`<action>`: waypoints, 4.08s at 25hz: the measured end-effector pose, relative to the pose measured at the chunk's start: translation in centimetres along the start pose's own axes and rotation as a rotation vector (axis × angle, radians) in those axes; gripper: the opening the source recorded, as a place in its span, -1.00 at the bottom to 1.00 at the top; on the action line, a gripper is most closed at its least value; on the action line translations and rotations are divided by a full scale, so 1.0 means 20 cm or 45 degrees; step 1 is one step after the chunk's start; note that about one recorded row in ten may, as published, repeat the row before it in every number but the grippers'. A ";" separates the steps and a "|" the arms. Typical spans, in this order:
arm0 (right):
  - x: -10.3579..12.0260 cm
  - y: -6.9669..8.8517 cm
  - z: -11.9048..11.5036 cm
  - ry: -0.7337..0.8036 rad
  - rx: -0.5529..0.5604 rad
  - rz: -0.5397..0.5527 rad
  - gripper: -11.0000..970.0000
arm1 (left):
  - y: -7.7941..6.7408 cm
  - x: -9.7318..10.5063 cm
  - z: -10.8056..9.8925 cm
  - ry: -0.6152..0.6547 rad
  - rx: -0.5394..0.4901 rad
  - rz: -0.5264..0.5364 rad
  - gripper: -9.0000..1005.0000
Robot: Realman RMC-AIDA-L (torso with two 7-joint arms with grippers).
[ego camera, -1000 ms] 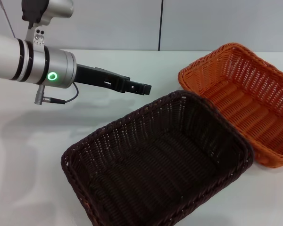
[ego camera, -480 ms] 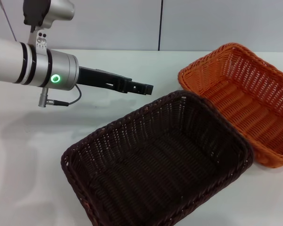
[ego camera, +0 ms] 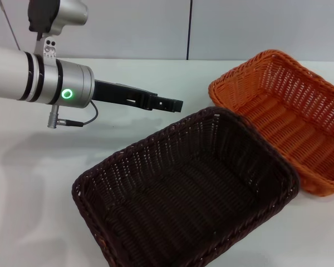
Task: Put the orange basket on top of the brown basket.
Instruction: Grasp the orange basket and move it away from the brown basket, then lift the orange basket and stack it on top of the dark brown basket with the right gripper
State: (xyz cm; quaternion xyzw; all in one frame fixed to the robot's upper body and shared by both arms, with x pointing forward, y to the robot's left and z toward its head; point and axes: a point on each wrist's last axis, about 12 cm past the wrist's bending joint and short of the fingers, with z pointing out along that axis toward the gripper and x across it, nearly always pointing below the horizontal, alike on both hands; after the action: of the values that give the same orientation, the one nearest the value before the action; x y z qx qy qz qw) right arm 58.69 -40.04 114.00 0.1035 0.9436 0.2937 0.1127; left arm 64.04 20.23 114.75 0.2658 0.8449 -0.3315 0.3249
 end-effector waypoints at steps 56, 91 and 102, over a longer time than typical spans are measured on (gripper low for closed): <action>0.12 -0.27 -0.13 -0.987 -0.473 0.091 -0.51 | 0.11 0.09 -0.15 -0.439 0.006 -0.100 0.66; 0.46 0.01 0.04 -0.499 -1.031 -0.128 -0.48 | 0.11 0.08 -0.08 -0.434 -0.007 -0.125 0.66; 0.42 0.19 0.21 -0.295 -1.032 -0.320 -0.45 | 0.11 0.08 -0.07 -0.430 -0.004 -0.135 0.66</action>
State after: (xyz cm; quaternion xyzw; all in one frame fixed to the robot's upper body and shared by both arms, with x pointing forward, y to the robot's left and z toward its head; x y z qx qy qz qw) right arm 52.26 -32.49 111.58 -0.0324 0.7385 0.6106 0.2842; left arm 63.84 22.96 113.49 0.1609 0.7917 -0.3867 0.4446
